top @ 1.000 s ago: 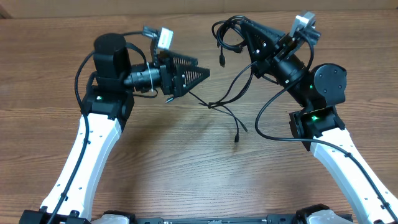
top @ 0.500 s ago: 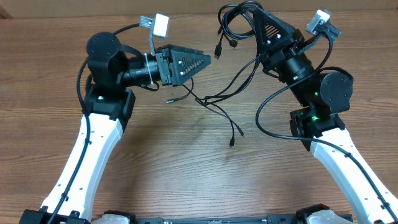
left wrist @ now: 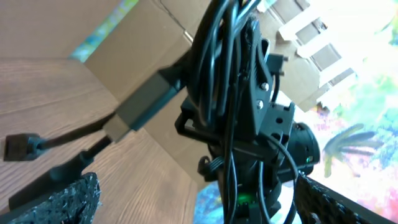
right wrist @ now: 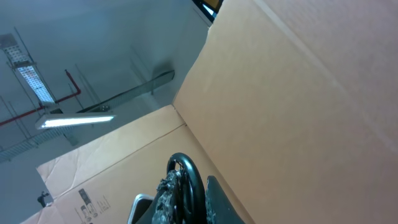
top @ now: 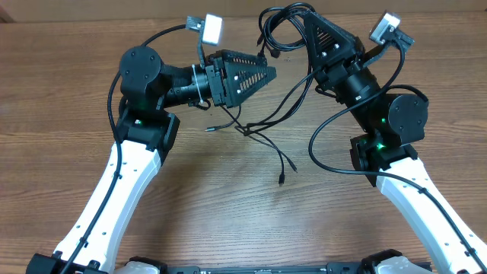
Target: Untangle cables
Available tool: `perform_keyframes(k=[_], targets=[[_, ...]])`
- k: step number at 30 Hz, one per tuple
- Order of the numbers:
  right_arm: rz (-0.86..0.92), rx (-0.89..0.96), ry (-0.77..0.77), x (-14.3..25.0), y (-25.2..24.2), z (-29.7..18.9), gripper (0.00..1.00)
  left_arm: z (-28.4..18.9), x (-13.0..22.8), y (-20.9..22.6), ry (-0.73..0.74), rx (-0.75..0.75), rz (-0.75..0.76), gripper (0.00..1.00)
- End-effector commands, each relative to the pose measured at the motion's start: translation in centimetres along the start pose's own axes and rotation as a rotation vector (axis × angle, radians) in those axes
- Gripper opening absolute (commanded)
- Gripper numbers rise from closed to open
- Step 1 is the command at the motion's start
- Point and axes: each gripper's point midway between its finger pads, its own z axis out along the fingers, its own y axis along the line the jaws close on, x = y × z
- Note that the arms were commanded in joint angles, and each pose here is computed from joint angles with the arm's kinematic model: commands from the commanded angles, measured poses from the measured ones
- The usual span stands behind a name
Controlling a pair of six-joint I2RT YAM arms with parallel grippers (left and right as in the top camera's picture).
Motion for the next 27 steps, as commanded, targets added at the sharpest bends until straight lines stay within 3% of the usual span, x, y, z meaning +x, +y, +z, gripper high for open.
perform_keyframes(k=[1,24,27], targets=[[0.018,-0.015,-0.023,-0.7,0.7,0.2,0.04,-0.2,-1.0,-1.7,-0.03,0.012,-0.01,1.0],[0.065,-0.055,0.119,2.4,1.4,0.3,0.04,1.1,-2.2,-2.4,-0.125,0.011,-0.003,1.0],[0.075,-0.061,0.141,3.1,1.7,0.3,0.04,1.0,-2.5,-2.3,-0.145,0.001,-0.004,0.9]])
